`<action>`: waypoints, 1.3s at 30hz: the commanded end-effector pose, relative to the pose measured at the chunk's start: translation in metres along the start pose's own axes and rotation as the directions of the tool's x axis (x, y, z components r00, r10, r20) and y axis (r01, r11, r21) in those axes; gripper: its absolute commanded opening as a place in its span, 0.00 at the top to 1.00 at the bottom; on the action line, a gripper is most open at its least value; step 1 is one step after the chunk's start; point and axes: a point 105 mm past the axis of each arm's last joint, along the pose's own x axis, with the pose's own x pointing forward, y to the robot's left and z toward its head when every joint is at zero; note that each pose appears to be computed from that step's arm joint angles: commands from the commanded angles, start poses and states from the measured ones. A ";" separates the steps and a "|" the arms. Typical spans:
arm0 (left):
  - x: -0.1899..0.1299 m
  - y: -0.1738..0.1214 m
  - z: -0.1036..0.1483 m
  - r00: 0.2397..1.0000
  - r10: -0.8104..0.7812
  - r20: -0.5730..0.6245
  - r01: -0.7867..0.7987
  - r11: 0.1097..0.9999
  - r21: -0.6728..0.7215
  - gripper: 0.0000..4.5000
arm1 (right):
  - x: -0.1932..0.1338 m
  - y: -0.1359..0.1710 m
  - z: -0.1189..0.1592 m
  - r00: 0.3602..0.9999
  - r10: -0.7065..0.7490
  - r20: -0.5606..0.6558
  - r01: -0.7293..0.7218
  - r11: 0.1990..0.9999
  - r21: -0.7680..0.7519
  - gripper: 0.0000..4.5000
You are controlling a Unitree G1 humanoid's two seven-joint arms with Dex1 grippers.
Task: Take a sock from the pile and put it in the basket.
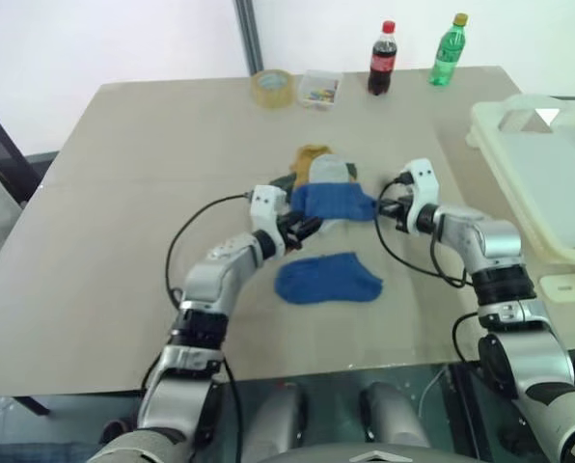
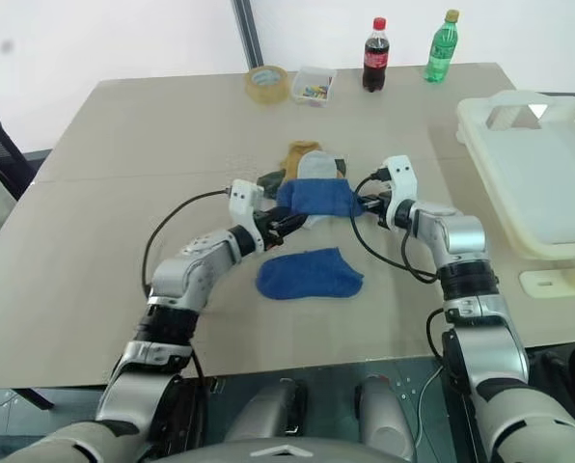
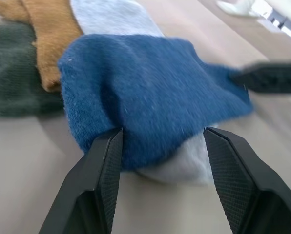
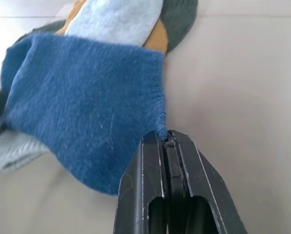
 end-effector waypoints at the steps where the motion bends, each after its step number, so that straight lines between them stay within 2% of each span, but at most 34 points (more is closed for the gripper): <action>1: -0.007 0.013 0.016 0.999 0.038 0.038 -0.037 0.998 -0.044 0.36 | -0.007 0.002 0.013 0.999 -0.009 0.053 0.010 1.000 -0.020 0.99; 7: -0.017 0.031 0.030 0.994 0.085 0.067 -0.080 0.994 -0.073 0.36 | -0.006 0.003 0.010 0.998 -0.015 0.057 0.016 1.000 -0.009 0.99; 18: -0.007 0.026 0.011 0.998 0.059 0.013 -0.058 0.996 -0.071 0.36 | -0.004 0.007 0.013 0.998 -0.012 0.068 0.012 1.000 -0.008 0.99; 21: -0.003 0.025 0.015 0.998 0.050 0.032 -0.046 0.993 -0.107 0.57 | -0.004 0.007 0.013 0.998 -0.011 0.069 0.012 1.000 -0.009 1.00; 25: -0.003 0.026 0.016 0.998 0.049 0.035 -0.045 0.993 -0.111 0.99 | -0.004 0.007 0.013 0.998 -0.012 0.069 0.012 1.000 -0.008 1.00; 33: -0.015 0.023 0.021 0.996 0.032 0.086 -0.020 0.990 -0.136 0.99 | -0.009 0.013 0.020 0.995 -0.001 0.099 0.004 1.000 -0.022 1.00; 39: -0.047 0.003 0.032 0.979 -0.036 0.202 0.074 0.979 -0.188 0.99 | -0.029 0.031 0.031 0.989 0.023 0.147 -0.016 0.998 -0.053 1.00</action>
